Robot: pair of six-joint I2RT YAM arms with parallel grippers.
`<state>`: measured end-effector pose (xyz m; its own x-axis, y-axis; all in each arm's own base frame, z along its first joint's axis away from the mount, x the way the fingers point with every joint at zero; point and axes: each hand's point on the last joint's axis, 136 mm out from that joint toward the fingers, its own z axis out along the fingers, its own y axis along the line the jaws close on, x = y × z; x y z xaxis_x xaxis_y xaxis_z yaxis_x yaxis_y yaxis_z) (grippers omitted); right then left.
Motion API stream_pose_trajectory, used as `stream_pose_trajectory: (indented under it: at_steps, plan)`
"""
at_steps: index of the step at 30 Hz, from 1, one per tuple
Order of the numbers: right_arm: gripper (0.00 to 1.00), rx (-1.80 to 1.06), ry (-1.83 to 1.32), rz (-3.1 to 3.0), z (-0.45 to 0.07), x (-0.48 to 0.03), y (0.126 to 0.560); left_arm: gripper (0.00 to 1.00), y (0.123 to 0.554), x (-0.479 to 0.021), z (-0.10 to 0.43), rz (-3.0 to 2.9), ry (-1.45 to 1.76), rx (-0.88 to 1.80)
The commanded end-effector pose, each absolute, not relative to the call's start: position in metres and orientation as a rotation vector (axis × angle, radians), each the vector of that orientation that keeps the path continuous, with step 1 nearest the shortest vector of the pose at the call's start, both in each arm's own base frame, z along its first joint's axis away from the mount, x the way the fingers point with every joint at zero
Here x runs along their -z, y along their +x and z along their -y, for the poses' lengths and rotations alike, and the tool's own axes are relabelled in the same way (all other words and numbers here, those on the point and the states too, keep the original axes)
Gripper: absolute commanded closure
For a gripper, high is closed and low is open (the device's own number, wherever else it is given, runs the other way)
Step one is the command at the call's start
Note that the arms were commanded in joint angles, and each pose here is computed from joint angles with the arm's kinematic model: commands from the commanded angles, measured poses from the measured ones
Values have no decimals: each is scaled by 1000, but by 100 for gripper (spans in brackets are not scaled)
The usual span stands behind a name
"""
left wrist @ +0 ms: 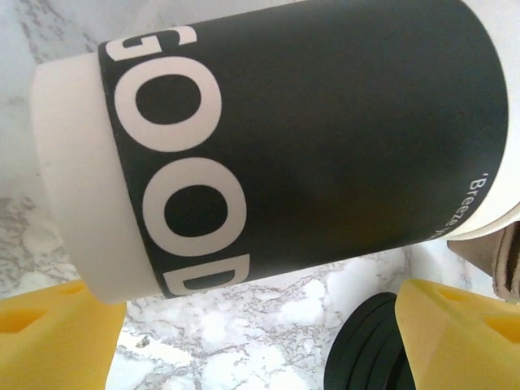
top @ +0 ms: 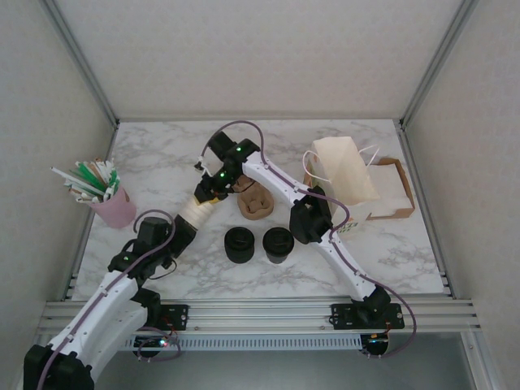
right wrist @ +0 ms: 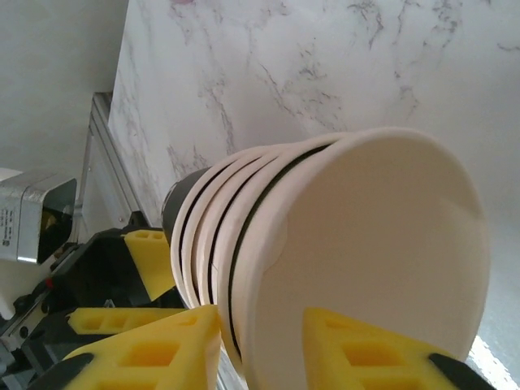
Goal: Pack the takeout coffee
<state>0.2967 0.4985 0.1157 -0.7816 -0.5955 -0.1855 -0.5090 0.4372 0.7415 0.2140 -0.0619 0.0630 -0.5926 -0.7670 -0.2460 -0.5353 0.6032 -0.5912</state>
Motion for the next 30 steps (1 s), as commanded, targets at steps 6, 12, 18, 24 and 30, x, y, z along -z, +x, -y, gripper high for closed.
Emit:
stream_pose_trajectory:
  at_steps: [6, 12, 18, 24, 30]
  plan:
    - [89, 1370, 1101, 2549, -500, -176, 280, 12, 235, -94, 72, -2242, -910, 795]
    - [99, 1185, 1280, 2799, -479, -208, 291, 4, 237, -114, 58, -2216, -894, 693]
    - [100, 791, 1503, 3019, -462, -215, 290, 5, 237, -116, 60, -2215, -882, 709]
    - [99, 450, 1745, 3090, -461, -217, 284, 19, 236, -102, 69, -2253, -866, 759]
    - [95, 366, 1906, 3040, -477, -208, 273, 27, 235, -98, 73, -2265, -855, 784]
